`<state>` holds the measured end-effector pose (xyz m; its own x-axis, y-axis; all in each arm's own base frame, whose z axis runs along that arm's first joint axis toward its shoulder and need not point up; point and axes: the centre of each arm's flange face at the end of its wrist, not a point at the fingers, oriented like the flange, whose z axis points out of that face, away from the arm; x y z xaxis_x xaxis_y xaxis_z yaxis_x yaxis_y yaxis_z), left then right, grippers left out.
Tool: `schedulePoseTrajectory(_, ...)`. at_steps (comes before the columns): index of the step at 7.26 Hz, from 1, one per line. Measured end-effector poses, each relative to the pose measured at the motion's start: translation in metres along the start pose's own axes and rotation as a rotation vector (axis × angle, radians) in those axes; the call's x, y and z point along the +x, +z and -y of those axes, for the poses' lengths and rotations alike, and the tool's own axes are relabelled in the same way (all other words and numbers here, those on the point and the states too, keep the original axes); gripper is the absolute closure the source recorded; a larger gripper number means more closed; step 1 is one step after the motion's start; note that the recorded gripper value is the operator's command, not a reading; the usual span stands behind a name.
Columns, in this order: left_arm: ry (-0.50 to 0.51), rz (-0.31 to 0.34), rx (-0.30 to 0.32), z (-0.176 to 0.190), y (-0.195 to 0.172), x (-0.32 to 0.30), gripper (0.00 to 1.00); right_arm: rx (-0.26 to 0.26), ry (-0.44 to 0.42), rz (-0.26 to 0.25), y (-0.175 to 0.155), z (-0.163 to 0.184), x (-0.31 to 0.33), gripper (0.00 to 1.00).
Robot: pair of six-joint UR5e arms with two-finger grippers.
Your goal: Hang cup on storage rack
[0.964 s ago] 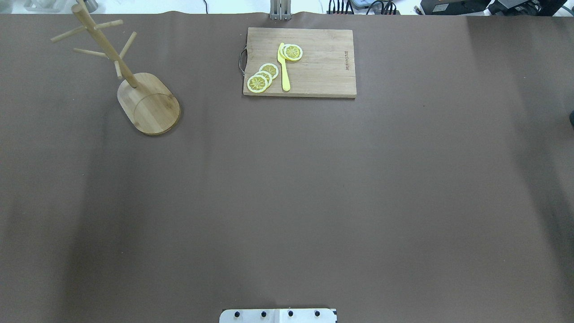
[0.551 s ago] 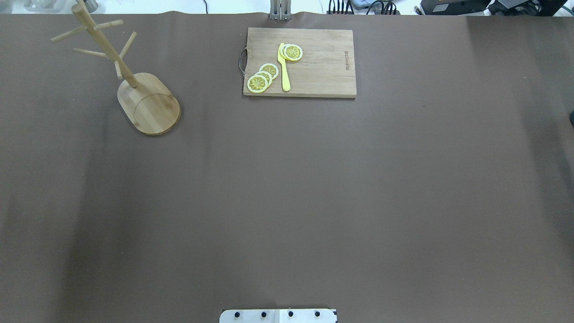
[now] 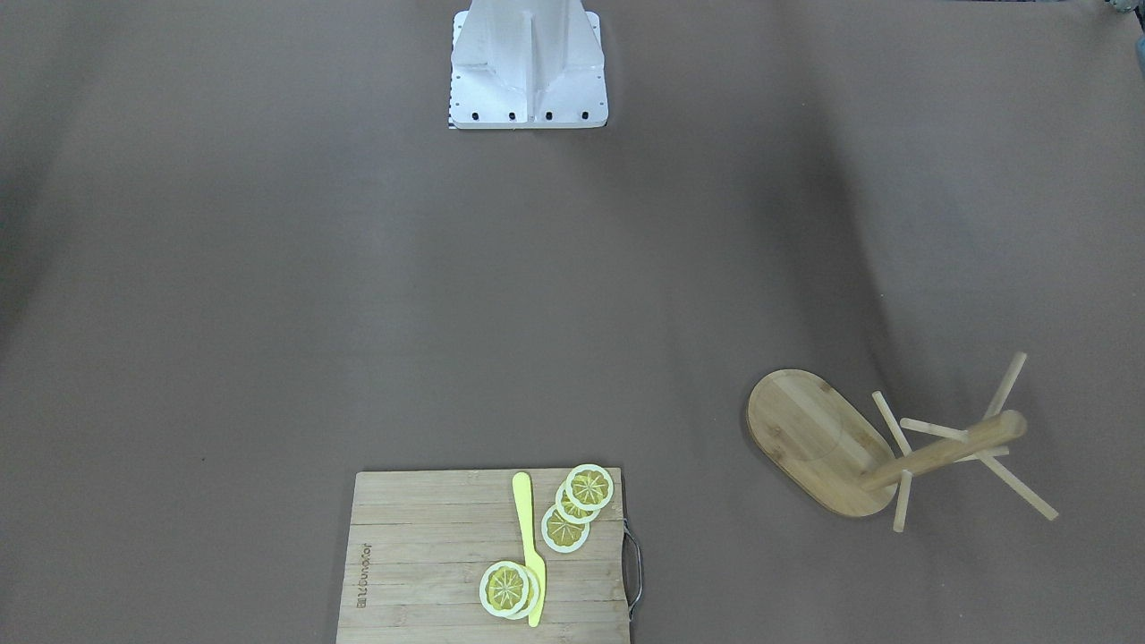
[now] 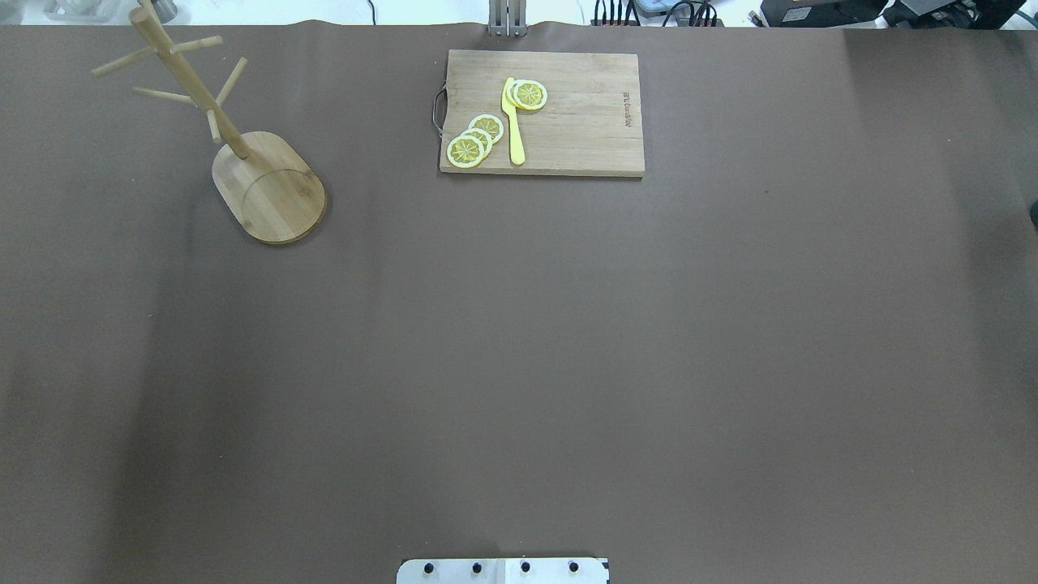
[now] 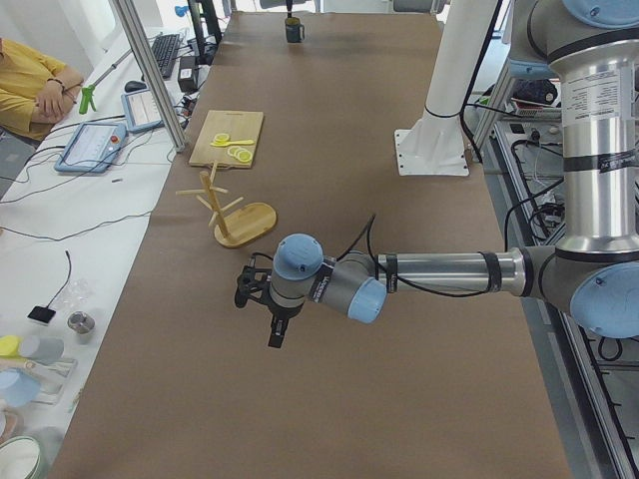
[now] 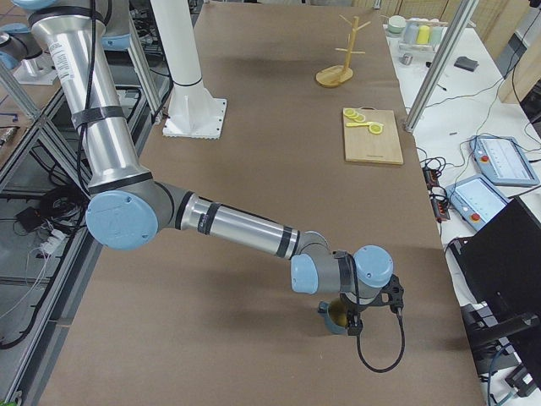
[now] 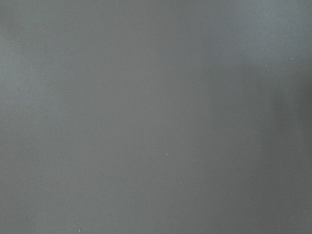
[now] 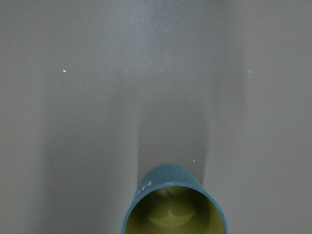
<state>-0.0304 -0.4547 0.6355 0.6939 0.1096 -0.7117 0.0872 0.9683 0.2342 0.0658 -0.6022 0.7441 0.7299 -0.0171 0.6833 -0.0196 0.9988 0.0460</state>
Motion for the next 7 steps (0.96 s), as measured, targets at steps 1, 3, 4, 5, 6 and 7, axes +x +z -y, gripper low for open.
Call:
schedulePoseTrajectory(1, 0.000, 0.000, 0.001, 0.000, 0.000, 0.000, 0.02, -0.008, -0.015, -0.013, 0.005, -0.005, 0.007, 0.00)
schedulePoseTrajectory(3, 0.000, 0.000, 0.001, 0.000, 0.000, 0.000, 0.02, -0.021, -0.032, -0.044, 0.012, -0.010, 0.015, 0.09)
schedulePoseTrajectory(4, -0.001, 0.000, 0.001, 0.000, 0.000, 0.000, 0.02, -0.027, -0.032, -0.064, 0.015, -0.011, 0.018, 0.09)
schedulePoseTrajectory(5, -0.001, -0.001, 0.001, 0.000, 0.000, 0.000, 0.02, -0.035, -0.033, -0.079, 0.018, -0.011, 0.019, 0.10)
schedulePoseTrajectory(6, -0.001, -0.001, 0.000, 0.000, 0.000, 0.000, 0.02, -0.046, -0.032, -0.087, 0.024, -0.010, 0.018, 0.16)
schedulePoseTrajectory(7, 0.000, -0.001, 0.000, 0.000, 0.000, 0.000, 0.02, -0.055, -0.029, -0.091, 0.029, -0.010, 0.017, 0.26)
